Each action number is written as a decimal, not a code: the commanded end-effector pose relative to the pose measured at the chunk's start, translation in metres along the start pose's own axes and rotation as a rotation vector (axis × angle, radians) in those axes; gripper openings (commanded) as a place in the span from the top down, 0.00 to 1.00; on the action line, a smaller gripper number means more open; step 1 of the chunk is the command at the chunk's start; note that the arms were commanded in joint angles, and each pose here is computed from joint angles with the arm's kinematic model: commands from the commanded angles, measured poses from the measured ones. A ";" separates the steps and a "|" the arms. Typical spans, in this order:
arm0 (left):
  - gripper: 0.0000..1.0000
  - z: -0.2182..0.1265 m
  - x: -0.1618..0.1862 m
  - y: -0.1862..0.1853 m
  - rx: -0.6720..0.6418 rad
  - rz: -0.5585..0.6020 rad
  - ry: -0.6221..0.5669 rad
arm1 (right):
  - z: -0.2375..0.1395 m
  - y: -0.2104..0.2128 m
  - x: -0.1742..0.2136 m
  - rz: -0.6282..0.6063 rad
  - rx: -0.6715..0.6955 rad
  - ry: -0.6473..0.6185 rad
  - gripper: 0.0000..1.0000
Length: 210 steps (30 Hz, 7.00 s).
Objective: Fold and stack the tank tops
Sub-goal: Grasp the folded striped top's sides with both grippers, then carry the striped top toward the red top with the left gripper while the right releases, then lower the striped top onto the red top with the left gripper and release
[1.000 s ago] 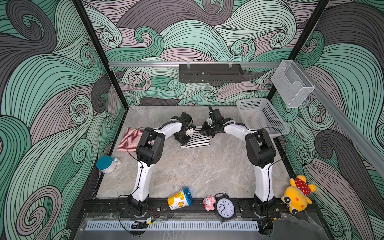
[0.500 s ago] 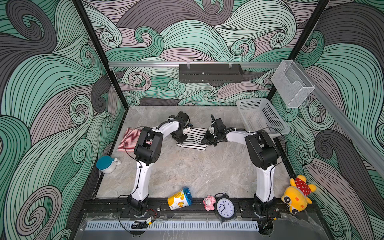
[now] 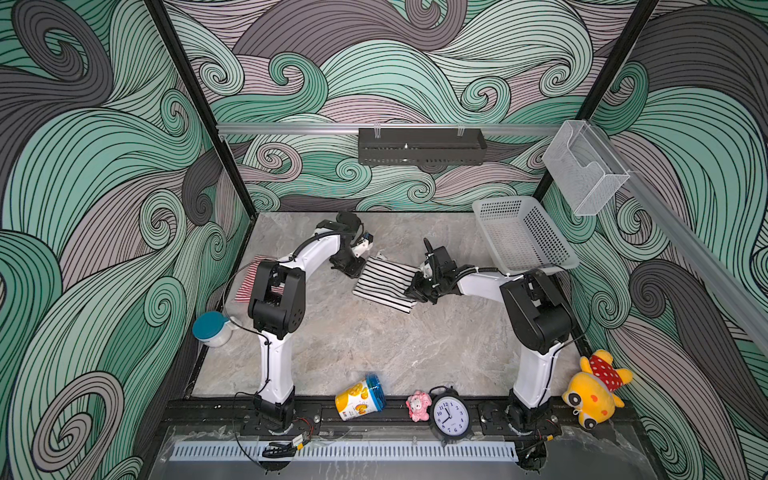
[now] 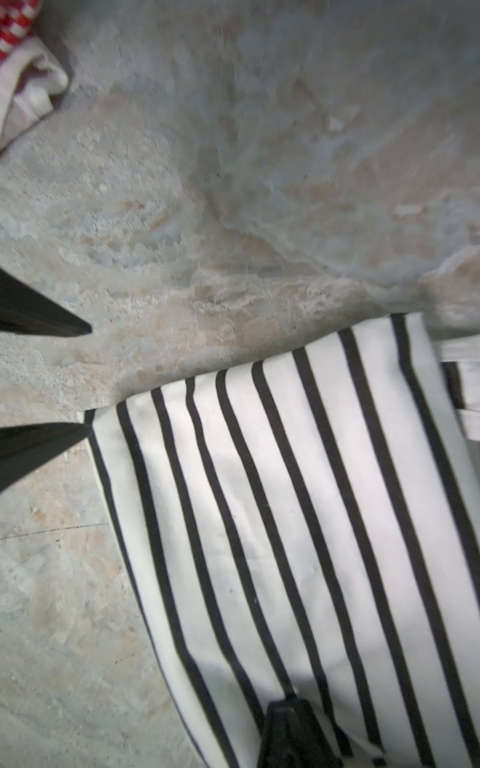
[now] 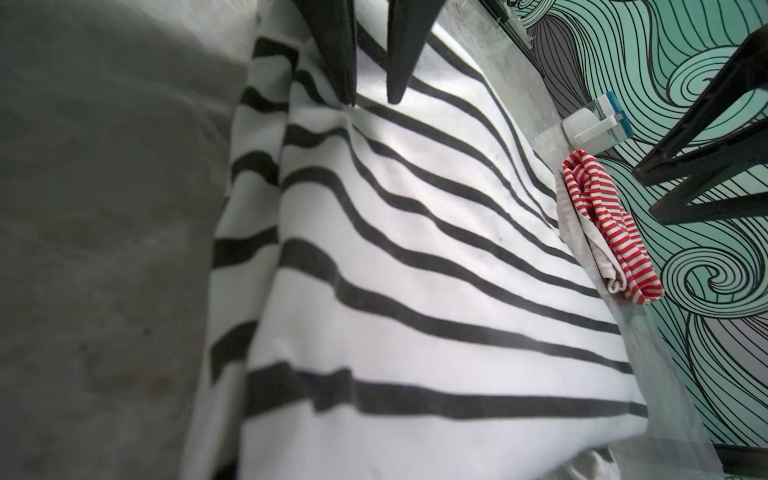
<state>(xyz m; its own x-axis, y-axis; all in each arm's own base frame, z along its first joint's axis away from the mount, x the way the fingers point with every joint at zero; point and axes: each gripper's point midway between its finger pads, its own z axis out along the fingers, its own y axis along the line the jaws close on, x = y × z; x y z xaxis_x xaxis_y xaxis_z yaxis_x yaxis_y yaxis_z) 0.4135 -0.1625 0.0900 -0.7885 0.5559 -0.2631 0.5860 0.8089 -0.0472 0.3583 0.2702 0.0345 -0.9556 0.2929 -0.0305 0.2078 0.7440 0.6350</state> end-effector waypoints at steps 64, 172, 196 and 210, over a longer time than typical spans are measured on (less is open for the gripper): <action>0.67 0.096 0.001 -0.046 0.582 -0.374 0.186 | 0.018 -0.063 -0.009 0.047 0.266 0.021 0.74; 1.00 -0.171 0.146 0.174 0.005 -0.268 0.034 | 0.031 0.017 -0.011 -0.034 0.011 -0.008 0.53; 1.00 -0.108 0.163 0.254 -0.158 -0.294 0.127 | 0.027 0.012 -0.006 -0.038 0.035 -0.007 0.54; 0.95 -0.064 0.178 0.293 -0.240 -0.356 0.166 | 0.024 0.013 -0.006 -0.044 0.043 -0.005 0.54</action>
<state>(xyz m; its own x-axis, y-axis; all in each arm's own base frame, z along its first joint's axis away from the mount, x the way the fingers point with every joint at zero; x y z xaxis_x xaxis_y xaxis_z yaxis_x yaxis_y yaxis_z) 0.4266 0.1738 0.0995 -0.9573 0.2675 -0.1095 0.2589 0.9620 0.0861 0.3781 0.2984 0.0266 -0.9618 0.2648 -0.0690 0.1623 0.7549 0.6354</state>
